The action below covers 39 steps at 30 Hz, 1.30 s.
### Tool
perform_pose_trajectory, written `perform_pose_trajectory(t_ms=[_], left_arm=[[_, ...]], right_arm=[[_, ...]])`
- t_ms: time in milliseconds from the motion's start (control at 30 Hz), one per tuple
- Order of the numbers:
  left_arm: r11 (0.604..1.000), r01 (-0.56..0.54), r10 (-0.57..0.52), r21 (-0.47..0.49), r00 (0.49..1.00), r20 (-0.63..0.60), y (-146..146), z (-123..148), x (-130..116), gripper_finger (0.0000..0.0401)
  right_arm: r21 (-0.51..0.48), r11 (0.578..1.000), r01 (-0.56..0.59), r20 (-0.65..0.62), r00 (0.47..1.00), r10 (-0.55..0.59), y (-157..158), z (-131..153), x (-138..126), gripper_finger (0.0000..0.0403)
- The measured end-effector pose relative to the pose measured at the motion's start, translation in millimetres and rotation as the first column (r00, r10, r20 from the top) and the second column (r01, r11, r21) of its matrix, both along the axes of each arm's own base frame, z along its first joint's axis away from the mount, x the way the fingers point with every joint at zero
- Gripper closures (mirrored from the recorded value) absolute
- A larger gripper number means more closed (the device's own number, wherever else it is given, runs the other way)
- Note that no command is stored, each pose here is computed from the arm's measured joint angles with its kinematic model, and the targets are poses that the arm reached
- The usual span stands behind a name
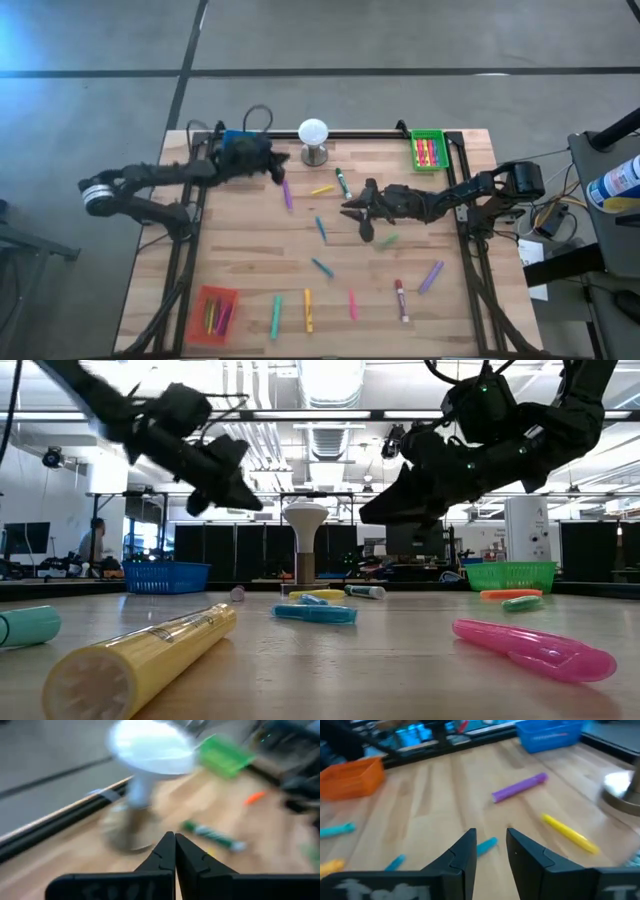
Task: Pick & Place Markers
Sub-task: Put the green pen into the orange bin
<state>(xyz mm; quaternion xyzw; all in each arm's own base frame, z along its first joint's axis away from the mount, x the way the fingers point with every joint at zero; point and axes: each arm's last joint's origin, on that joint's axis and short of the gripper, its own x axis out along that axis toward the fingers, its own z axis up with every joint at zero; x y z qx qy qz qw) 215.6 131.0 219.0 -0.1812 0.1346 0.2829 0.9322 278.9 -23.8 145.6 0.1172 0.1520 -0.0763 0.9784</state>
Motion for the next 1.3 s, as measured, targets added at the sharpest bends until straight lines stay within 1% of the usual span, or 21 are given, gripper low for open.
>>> perform_pose_trajectory(t_ms=[67, 200, 300, 400, 433, 500, 600, 667, 733, 767, 833, 867, 900, 967, 1067, 1100, 1200, 1300], left_arm=[[0.998, 0.05, -0.052, 0.026, 0.993, 0.101, -17.0, -14.7, 0.7, 0.04], [0.987, 0.136, -0.155, 0.089, 0.951, 0.267, -46.2, -37.3, -5.0, 0.0401], [0.976, 0.17, -0.207, 0.14, 0.921, 0.33, -59.4, -45.5, -12.8, 0.0401], [0.968, 0.177, -0.231, 0.178, 0.907, 0.352, -64.4, -48.4, -18.5, 0.0401], [0.968, 0.176, -0.23, 0.178, 0.907, 0.353, -64.6, -49.1, -19.4, 0.0401], [0.969, 0.174, -0.228, 0.177, 0.908, 0.351, -64.8, -50.1, -20.2, 0.0401], [0.968, 0.179, -0.23, 0.175, 0.911, 0.341, -65.1, -51.5, -20.6, 0.0401], [0.968, 0.18, -0.231, 0.173, 0.912, 0.34, -65.3, -52.1, -21.0, 0.0401], [0.968, 0.181, -0.231, 0.174, 0.911, 0.341, -65.2, -51.8, -20.8, 0.0401], [0.968, 0.18, -0.231, 0.174, 0.911, 0.341, -65.2, -51.8, -20.7, 0.0401], [0.968, 0.181, -0.232, 0.176, 0.912, 0.338, -65.3, -52.1, -20.8, 0.0401], [0.967, 0.182, -0.233, 0.179, 0.913, 0.333, -65.3, -52.4, -20.8, 0.0401], [0.966, 0.183, -0.235, 0.182, 0.916, 0.326, -65.2, -53.0, -20.8, 0.0401], [0.965, 0.186, -0.236, 0.183, 0.92, 0.312, -65.2, -54.4, -20.7, 0.0401], [0.965, 0.186, -0.236, 0.183, 0.921, 0.309, -65.2, -54.7, -20.7, 0.0401], [0.965, 0.186, -0.236, 0.183, 0.921, 0.308, -65.2, -54.8, -20.7, 0.0401], [0.965, 0.187, -0.238, 0.186, 0.922, 0.306, -65.2, -54.9, -20.7, 0.0401], [0.963, 0.188, -0.24, 0.192, 0.922, 0.302, -65.2, -54.8, -20.6, 0.0401]], right_arm=[[0.01, 0.999, 0.042, -0.01, 0.999, -0.042, -1.0, -0.4, -0.7, 0.0301], [0.024, 0.986, 0.167, -0.071, 0.984, -0.165, -4.1, -1.8, -1.9, 0.0279], [0.031, 0.959, 0.282, -0.147, 0.95, -0.275, -7.1, -2.4, -0.3, 0.0254], [0.044, 0.938, 0.344, -0.269, 0.908, -0.321, -7.9, -3.9, 1.4, 0.0228], [0.045, 0.931, 0.361, -0.321, 0.888, -0.329, -8.0, -4.1, 1.6, 0.0218], [0.032, 0.92, 0.391, -0.443, 0.83, -0.338, -7.9, -3.6, 0.3, 0.02], [-0.01, 0.906, 0.424, -0.609, 0.715, -0.342, -7.1, 3.0, -2.8, 0.0177], [-0.035, 0.905, 0.424, -0.687, 0.647, -0.33, -3.8, 9.2, -5.5, 0.0164], [-0.036, 0.924, 0.381, -0.758, 0.592, -0.274, 3.6, 14.0, -8.7, 0.0155], [-0.023, 0.941, 0.338, -0.792, 0.568, -0.223, 8.7, 15.9, -10.3, 0.0152], [0.031, 0.977, 0.209, -0.845, 0.527, -0.086, 21.2, 18.0, -13.6, 0.0148], [0.068, 0.988, 0.136, -0.861, 0.508, -0.01, 28.3, 18.2, -15.3, 0.0148], [0.099, 0.993, 0.071, -0.87, 0.491, 0.052, 34.8, 18.0, -16.9, 0.0148], [0.143, 0.988, -0.048, -0.869, 0.473, 0.149, 47.5, 16.9, -18.5, 0.0152], [0.142, 0.976, -0.165, -0.877, 0.437, 0.202, 59.9, 12.5, -22.7, 0.0161], [0.14, 0.972, -0.188, -0.877, 0.433, 0.21, 61.7, 11.5, -22.3, 0.0165], [0.139, 0.968, -0.21, -0.88, 0.422, 0.218, 62.5, 8.5, -20.3, 0.0178], [0.129, 0.962, -0.24, -0.867, 0.443, 0.227, 63.1, 5.0, -14.5, 0.0193]])
